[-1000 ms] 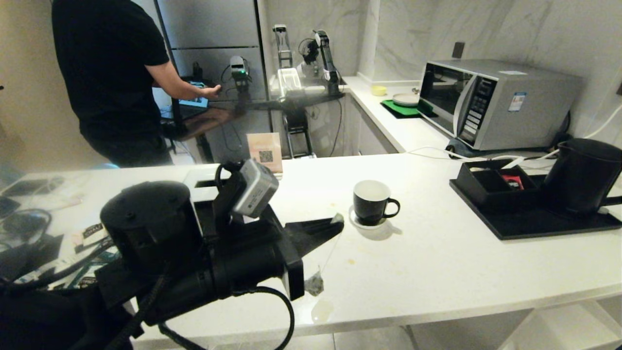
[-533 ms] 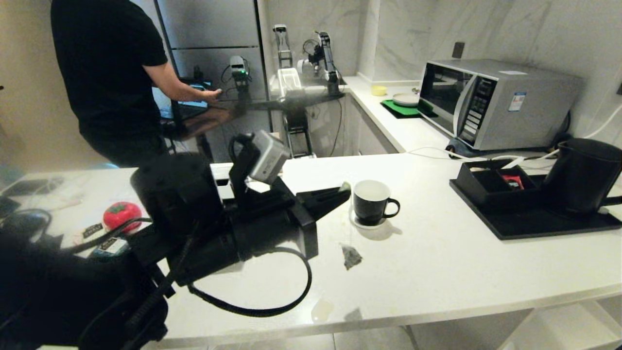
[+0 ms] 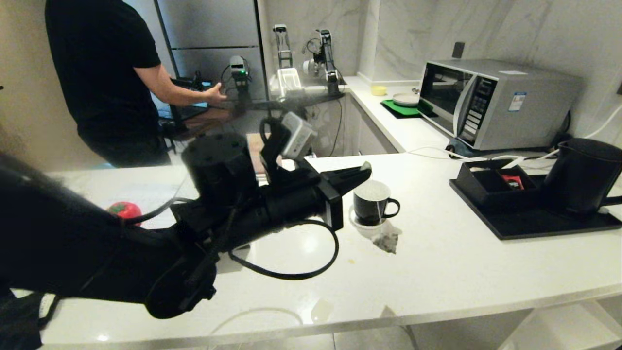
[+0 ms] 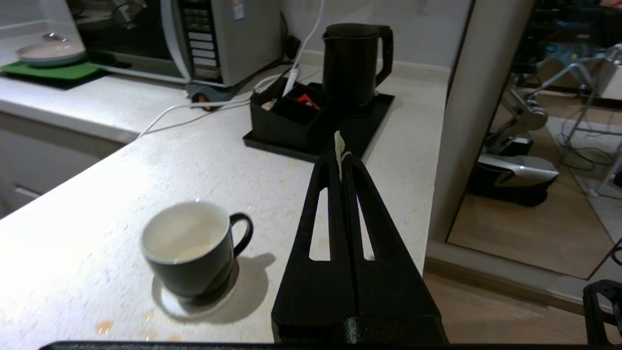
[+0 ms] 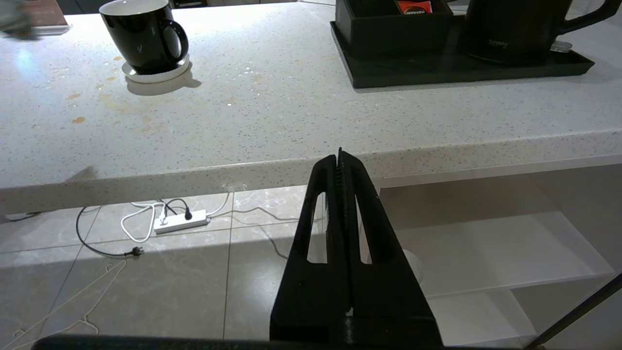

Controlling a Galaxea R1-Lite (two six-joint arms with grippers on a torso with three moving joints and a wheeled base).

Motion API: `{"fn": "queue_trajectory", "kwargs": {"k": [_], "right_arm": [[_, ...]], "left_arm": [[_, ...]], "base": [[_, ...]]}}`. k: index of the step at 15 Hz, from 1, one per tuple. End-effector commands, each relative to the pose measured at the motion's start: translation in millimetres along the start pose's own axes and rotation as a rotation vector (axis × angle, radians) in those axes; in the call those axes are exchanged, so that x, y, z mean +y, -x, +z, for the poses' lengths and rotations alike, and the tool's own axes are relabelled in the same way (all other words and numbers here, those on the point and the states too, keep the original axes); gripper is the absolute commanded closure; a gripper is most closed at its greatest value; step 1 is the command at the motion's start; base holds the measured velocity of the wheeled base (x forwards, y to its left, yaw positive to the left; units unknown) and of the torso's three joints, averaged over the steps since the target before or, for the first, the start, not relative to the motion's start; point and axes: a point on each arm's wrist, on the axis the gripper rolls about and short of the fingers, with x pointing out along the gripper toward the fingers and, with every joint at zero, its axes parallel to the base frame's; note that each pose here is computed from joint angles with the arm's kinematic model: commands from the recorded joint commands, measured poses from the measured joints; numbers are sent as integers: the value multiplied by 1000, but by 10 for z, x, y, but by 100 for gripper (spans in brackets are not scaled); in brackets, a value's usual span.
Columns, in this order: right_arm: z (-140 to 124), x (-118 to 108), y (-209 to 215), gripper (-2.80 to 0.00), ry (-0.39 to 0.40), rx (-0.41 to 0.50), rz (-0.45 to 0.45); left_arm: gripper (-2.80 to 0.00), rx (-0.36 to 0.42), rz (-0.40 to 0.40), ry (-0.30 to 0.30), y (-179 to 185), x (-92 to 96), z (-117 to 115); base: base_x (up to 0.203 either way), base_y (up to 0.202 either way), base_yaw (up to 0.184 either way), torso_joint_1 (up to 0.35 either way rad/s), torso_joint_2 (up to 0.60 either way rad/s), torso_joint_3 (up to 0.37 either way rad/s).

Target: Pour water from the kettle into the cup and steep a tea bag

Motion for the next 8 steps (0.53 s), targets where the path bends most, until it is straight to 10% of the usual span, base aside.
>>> {"fn": "queue_trajectory", "kwargs": {"k": [1,8], "right_arm": [[0,0,0,0,0,0,1],[0,-1,0,0,0,0,2]], "left_arm": [[0,-2,-12,1,-173,88,-96],[0,-89,-23,-35,-664,293,-45]], "base": [[0,0,0,0,0,0],[0,0,0,0,0,0]]}}
